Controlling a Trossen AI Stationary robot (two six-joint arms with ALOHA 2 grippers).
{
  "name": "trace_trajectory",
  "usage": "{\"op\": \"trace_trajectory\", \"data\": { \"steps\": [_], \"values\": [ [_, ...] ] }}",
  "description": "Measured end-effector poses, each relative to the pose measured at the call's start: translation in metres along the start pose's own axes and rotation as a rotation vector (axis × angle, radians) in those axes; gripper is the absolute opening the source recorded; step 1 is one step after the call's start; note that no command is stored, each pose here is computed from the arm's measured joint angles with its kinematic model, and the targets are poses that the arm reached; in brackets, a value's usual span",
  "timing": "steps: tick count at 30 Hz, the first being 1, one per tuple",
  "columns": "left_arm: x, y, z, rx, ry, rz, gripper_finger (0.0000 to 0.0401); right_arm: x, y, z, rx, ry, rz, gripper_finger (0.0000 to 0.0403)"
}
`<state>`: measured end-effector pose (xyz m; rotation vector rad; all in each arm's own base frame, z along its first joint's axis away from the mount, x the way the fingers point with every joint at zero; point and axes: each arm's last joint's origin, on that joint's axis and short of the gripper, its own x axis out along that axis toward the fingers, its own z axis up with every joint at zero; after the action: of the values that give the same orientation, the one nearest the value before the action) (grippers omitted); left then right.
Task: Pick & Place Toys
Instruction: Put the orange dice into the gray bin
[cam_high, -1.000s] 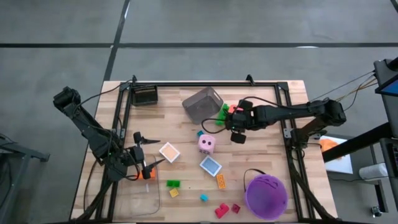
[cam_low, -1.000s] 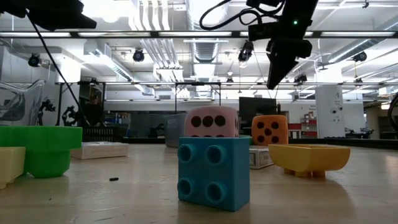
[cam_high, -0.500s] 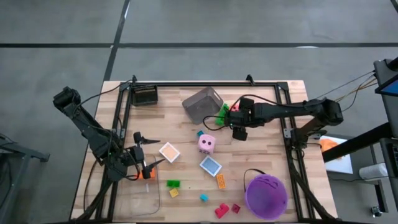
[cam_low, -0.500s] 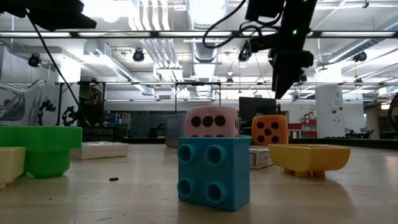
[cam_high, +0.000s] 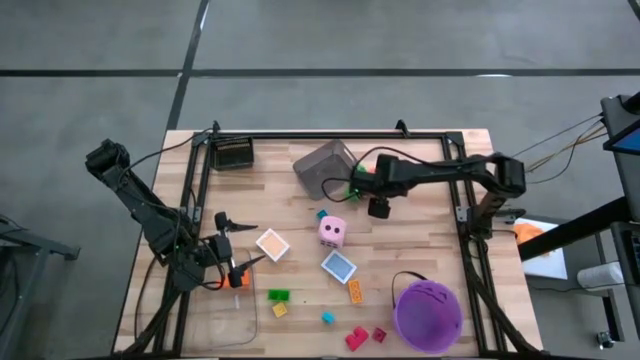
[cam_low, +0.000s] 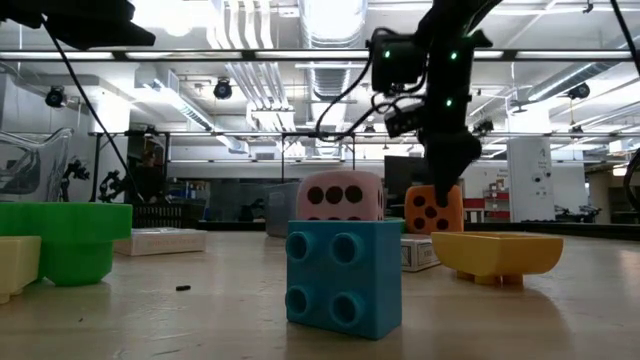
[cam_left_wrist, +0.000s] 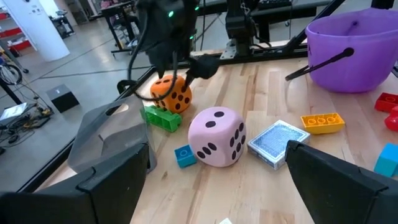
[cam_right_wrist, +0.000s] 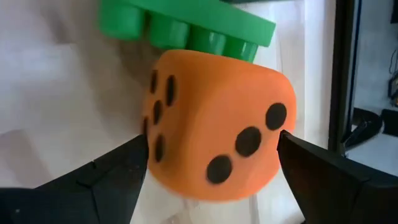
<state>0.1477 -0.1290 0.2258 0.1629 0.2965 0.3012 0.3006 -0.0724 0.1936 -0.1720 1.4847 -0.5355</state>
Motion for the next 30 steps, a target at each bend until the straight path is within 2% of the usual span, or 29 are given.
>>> {"op": "trace_trajectory", "data": {
  "steps": [4,9,12,18,26,30],
  "values": [
    [0.000,0.000,-0.004,0.002,0.005,0.002,0.0374,0.015,-0.003,0.003,0.002,0.044,0.004,0.0350],
    [0.001,0.000,-0.004,0.000,0.006,-0.002,0.0374,0.026,0.004,0.006,-0.056,0.082,-0.006,0.0341],
    [0.001,0.000,-0.004,0.000,0.006,-0.002,0.0374,0.027,0.008,0.006,-0.070,0.086,-0.010,0.0305],
    [0.001,0.000,-0.004,0.000,0.006,-0.002,0.0374,0.026,0.011,0.005,-0.076,0.088,-0.008,0.0193],
    [0.001,0.000,-0.004,-0.001,0.006,-0.002,0.0374,0.023,0.014,0.002,-0.069,0.102,-0.025,0.0188],
    [0.001,0.000,-0.004,-0.002,0.004,0.003,0.0374,0.013,0.011,-0.002,-0.066,0.091,-0.045,0.0163]
  ]
}}
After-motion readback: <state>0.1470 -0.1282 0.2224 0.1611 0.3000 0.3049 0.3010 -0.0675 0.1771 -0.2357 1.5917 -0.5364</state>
